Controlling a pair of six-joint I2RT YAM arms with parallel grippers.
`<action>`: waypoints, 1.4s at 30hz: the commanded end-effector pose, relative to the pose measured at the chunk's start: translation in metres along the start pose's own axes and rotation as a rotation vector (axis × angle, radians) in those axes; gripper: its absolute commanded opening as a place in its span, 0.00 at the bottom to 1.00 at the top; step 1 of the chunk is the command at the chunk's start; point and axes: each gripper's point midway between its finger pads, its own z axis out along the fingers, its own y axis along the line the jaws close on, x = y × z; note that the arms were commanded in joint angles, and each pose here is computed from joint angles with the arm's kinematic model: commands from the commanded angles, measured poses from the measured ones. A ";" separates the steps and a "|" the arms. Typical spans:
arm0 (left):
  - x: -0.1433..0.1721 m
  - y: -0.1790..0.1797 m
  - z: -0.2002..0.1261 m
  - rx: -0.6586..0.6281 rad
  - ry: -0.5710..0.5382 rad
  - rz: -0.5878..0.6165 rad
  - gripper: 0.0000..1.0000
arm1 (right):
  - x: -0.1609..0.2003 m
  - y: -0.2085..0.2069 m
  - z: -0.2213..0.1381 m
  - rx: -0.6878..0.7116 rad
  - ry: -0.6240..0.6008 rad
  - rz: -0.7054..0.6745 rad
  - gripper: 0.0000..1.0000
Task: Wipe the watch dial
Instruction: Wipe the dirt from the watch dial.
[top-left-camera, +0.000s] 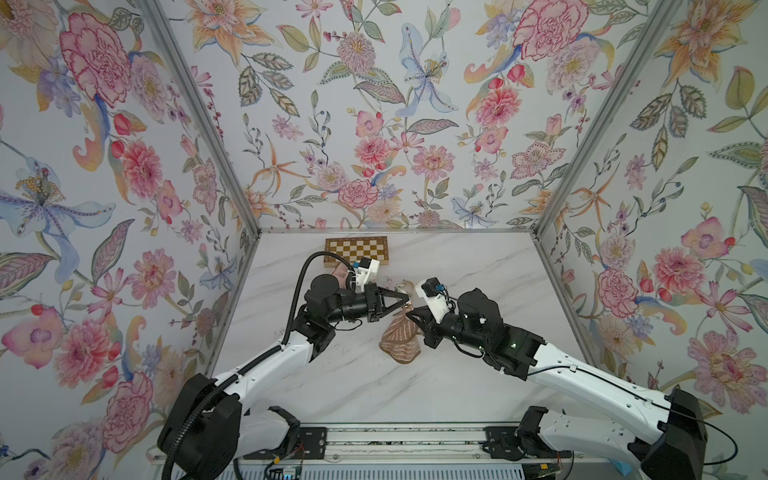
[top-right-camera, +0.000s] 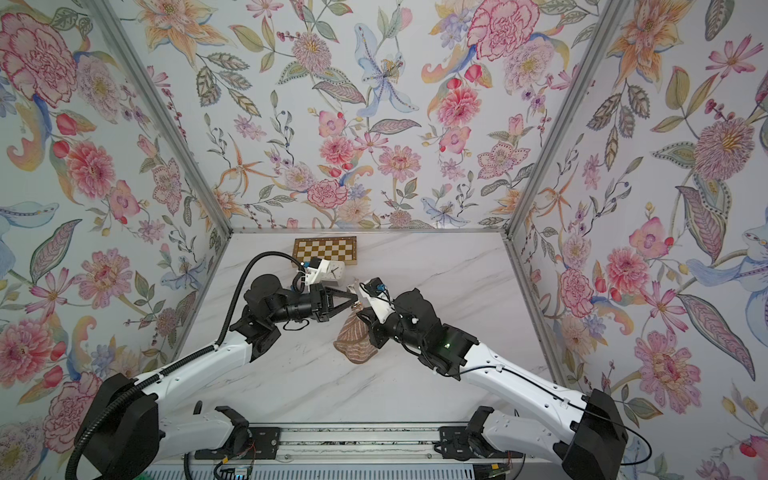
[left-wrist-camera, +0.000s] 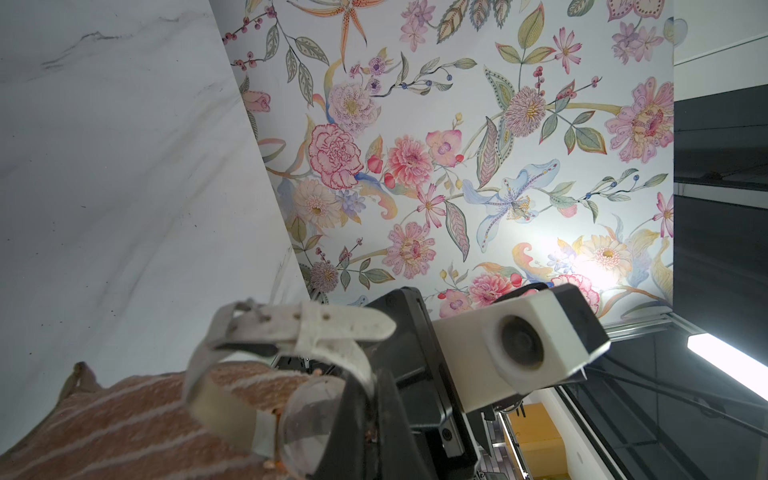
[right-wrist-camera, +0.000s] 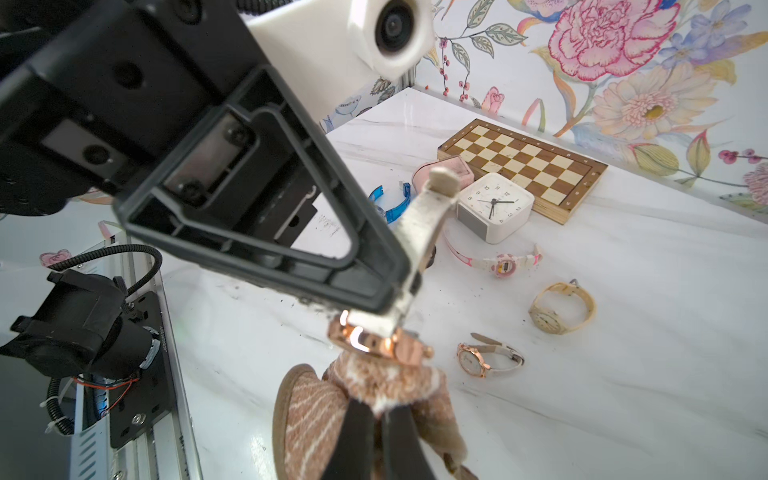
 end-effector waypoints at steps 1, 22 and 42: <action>0.007 -0.007 -0.002 -0.001 0.029 0.034 0.00 | -0.033 -0.001 -0.015 0.009 -0.083 0.012 0.00; 0.000 -0.002 0.006 0.008 0.018 0.012 0.00 | -0.025 0.005 -0.013 -0.016 -0.091 0.045 0.00; 0.001 0.002 0.010 0.030 0.032 -0.008 0.00 | -0.040 0.009 -0.009 -0.044 -0.098 0.023 0.00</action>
